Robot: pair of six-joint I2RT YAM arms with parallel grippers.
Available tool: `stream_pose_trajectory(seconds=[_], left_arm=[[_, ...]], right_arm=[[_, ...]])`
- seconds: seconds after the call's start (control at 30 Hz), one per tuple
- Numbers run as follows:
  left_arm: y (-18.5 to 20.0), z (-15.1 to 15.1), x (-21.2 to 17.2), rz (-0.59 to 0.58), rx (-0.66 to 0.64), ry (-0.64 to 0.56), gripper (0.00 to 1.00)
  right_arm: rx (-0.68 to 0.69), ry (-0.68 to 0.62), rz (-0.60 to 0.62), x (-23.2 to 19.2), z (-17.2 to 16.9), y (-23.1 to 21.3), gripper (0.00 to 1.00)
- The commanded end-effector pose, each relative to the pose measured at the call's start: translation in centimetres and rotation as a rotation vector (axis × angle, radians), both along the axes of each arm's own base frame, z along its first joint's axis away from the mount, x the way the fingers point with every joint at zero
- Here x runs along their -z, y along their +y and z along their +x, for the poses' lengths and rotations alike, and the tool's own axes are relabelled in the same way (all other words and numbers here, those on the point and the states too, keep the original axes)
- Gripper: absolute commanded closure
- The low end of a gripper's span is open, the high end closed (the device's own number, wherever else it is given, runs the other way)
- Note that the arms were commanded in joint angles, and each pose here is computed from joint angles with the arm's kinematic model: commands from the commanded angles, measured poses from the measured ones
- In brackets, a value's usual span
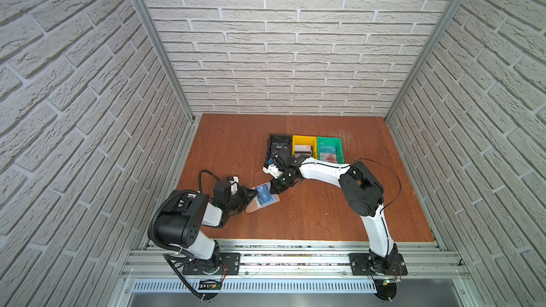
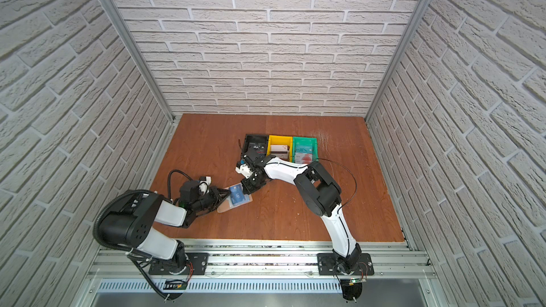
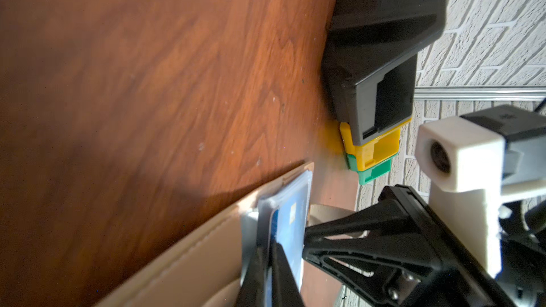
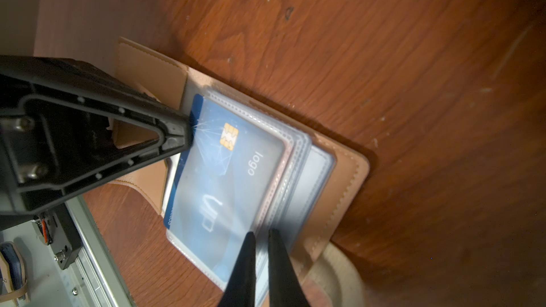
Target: Take the credit cards out of the card holder
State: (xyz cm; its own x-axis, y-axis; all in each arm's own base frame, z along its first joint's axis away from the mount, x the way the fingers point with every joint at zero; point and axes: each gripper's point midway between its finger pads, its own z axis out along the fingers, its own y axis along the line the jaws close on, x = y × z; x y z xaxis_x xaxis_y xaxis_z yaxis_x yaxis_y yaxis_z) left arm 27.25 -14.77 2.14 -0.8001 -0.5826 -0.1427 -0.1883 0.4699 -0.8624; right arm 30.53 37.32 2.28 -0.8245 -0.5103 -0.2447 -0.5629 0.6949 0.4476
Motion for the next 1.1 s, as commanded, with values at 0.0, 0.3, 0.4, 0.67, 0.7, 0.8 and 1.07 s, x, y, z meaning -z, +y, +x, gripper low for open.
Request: stream_pose_trajectory(seconds=[0.0, 0.3, 0.4, 0.67, 0.7, 0.8, 1.07], left_arm=[[0.3, -1.3, 1.7, 0.033, 0.009, 0.057, 0.9], [0.1, -1.5, 1.9, 0.033, 0.026, 0.057, 0.93], [0.1, -1.5, 2.0, 0.034, 0.028, 0.058, 0.94], [0.1, -1.9, 2.6, 0.039, 0.035, 0.072, 1.0], [0.1, -2.0, 2.7, 0.04, 0.035, 0.073, 1.0], [0.1, -2.2, 3.1, 0.043, 0.041, 0.078, 1.0], [0.1, -2.6, 3.8, 0.04, 0.054, 0.079, 1.0]], right_arm=[[-0.008, 0.078, -0.085, 4.3, -1.9, -0.7, 0.87], [-0.006, 0.091, -0.091, 4.7, -2.1, -0.8, 0.87], [-0.006, 0.092, -0.091, 4.7, -2.1, -0.7, 0.87], [-0.009, 0.104, -0.089, 4.7, -2.2, -0.7, 0.87], [-0.009, 0.108, -0.09, 4.7, -2.3, -0.8, 0.87], [-0.01, 0.12, -0.084, 4.7, -2.4, -0.6, 0.87], [0.002, 0.147, -0.085, 4.9, -2.3, -1.2, 0.87]])
